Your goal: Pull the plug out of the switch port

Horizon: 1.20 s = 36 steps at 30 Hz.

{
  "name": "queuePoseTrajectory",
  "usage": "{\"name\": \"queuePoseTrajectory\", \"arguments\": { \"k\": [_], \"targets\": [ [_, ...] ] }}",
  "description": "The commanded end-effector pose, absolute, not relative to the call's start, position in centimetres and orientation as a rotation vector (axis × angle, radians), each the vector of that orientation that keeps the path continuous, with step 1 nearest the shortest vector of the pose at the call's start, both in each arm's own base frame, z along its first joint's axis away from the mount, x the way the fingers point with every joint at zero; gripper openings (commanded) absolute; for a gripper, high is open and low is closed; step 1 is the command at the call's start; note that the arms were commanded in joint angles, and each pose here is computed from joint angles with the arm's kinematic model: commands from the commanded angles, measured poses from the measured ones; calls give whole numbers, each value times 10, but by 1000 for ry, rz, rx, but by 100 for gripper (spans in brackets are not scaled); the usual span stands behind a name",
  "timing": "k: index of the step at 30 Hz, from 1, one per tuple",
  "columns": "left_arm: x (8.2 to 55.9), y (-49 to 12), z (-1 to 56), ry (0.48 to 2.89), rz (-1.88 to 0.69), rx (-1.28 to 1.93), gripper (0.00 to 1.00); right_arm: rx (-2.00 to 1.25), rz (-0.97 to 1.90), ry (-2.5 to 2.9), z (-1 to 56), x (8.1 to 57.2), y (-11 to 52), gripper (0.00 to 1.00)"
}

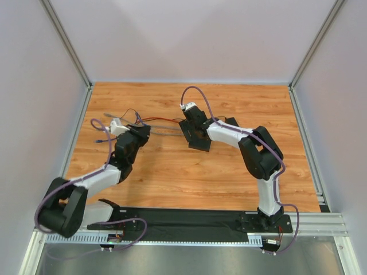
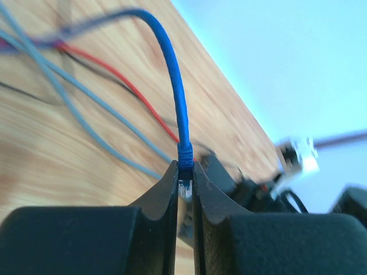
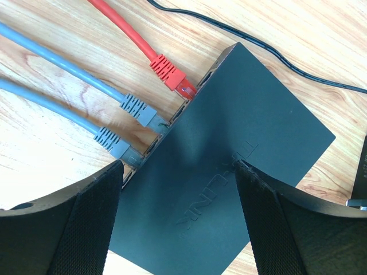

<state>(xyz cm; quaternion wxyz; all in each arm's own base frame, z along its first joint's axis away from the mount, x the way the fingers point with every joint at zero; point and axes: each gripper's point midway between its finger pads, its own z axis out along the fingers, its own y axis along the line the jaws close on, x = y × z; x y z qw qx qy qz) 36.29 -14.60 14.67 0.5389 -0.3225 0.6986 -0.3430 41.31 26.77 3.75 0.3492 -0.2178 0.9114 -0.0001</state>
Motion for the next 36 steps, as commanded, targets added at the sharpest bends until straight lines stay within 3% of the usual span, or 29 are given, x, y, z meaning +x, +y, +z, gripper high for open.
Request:
{"name": "queuePoseTrajectory", "arguments": {
  "k": [1,5,9,11,17,18,21,30,36],
  "targets": [
    [342,-79,123,1777,-400,-739,0,-590,-40,2503,3,392,251,80],
    [323,-38,148,1694,-297,-808,0,-591,-36,2499,3,393,252,80],
    [299,7,127,1673,-186,-1003,0,-591,-47,2504,2,392,250,80],
    [288,21,117,1650,-169,-1114,5,-590,-48,2506,1,392,250,80],
    [272,43,89,1608,-183,-1274,39,-595,-41,2507,1,392,252,80],
    [274,42,91,1613,-193,-1241,49,-595,-42,2508,1,392,251,80],
    [281,34,106,1629,-234,-1170,60,-597,-41,2511,0,392,251,80],
    [317,-36,180,1589,-649,-725,59,-586,8,2509,3,391,258,80],
    [344,-111,185,1687,-892,-494,56,-553,66,2490,12,393,266,80]
  ]
}}
